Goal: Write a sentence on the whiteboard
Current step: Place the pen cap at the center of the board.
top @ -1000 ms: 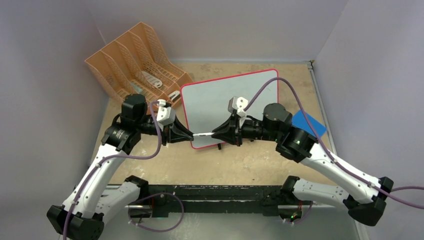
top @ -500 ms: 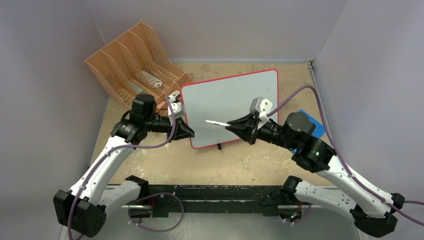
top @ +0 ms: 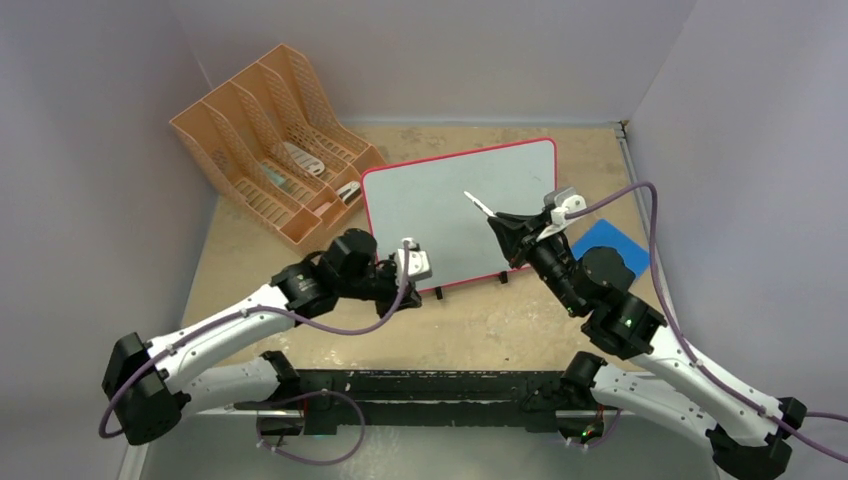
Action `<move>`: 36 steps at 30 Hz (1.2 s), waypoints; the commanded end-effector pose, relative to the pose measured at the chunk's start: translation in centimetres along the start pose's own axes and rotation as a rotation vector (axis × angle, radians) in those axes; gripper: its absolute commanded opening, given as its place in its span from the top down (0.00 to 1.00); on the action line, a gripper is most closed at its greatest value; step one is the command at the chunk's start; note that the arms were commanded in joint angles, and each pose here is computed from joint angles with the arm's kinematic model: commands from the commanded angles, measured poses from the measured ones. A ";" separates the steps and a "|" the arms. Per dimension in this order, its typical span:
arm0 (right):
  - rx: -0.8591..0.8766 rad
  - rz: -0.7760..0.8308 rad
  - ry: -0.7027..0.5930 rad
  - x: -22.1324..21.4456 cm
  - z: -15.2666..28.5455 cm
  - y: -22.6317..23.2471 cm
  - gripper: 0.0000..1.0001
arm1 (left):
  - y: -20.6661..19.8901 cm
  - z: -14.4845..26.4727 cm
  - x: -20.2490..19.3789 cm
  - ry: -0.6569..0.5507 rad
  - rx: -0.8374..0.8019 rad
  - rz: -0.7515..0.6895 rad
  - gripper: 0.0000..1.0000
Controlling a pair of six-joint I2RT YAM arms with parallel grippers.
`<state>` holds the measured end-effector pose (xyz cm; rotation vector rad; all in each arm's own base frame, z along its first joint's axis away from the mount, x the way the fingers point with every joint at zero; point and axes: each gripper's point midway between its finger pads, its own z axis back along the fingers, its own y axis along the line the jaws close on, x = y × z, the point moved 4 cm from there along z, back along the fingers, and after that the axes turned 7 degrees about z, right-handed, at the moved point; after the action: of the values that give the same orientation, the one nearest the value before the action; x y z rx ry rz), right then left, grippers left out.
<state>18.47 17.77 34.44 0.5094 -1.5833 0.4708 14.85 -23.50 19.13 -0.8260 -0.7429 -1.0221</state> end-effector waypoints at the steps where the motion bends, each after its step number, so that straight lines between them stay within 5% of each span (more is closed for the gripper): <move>1: -0.127 -0.057 -0.088 1.4 0.0 -1.6 1.00 | 0.2 -2.9 1.0 -0.027 0.141 -0.047 1.00; 11: -0.179 -0.052 -0.088 0.6 0.2 -2.4 1.00 | -1.2 -10.3 -3.4 0.041 0.208 -0.099 1.00; 24: -0.159 -0.053 -0.079 0.3 0.0 -2.0 1.00 | -0.2 -12.5 -8.3 0.119 0.209 -0.081 0.98; 36: -0.133 -0.055 -0.066 0.0 -0.7 -1.5 1.00 | -0.4 -12.3 -10.7 0.167 0.201 -0.059 0.78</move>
<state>19.95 16.64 32.86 0.4091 -1.5964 0.3363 13.20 -29.81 4.46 -0.5236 -0.7285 -1.0489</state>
